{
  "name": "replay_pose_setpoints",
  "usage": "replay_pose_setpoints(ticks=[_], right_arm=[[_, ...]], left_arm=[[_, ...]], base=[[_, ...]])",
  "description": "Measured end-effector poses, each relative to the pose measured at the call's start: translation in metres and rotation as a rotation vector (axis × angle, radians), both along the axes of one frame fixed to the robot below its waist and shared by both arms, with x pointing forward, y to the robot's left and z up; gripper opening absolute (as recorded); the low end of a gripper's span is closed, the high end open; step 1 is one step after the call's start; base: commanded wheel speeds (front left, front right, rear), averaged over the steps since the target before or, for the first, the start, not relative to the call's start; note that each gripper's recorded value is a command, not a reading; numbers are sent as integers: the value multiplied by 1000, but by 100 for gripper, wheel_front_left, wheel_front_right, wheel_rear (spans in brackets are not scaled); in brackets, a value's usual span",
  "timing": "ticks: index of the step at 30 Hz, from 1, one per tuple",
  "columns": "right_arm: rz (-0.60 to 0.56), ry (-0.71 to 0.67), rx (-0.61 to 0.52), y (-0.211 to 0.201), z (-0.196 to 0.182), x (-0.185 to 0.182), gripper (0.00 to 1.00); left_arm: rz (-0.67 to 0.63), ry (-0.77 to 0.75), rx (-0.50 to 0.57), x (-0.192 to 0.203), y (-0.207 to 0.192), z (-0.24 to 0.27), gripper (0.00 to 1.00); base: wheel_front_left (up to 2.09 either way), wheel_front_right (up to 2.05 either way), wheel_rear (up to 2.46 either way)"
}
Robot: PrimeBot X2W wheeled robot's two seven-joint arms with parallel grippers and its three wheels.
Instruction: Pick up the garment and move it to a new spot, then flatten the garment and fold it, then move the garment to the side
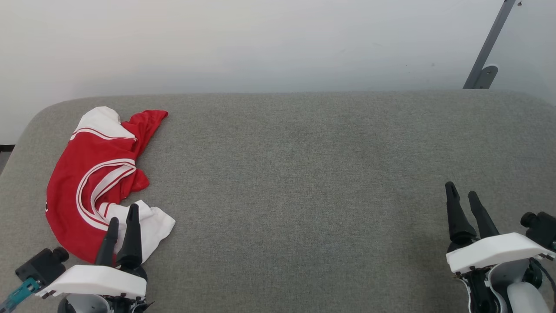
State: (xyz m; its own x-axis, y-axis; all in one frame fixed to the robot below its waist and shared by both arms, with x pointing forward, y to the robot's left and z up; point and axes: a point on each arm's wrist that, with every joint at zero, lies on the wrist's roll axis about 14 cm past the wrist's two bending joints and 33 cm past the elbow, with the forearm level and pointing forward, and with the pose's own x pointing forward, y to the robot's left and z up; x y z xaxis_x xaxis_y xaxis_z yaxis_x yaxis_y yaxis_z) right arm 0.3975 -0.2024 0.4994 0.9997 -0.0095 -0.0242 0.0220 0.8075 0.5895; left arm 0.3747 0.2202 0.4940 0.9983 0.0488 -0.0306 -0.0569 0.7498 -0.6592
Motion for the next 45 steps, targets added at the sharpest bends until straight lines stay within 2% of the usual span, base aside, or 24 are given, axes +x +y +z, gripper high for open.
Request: replay_pose_setpoints(ticks=[17,45], right_arm=[[11,-46,-278,2,13,6,100],[30,-89,-507,10,21,15,100]], left_arm=[[-22,-26,234,-3,3,7,100],[-67,-11,471,-8,2,-4,100]], base=[[0,0,0],[0,0,0]])
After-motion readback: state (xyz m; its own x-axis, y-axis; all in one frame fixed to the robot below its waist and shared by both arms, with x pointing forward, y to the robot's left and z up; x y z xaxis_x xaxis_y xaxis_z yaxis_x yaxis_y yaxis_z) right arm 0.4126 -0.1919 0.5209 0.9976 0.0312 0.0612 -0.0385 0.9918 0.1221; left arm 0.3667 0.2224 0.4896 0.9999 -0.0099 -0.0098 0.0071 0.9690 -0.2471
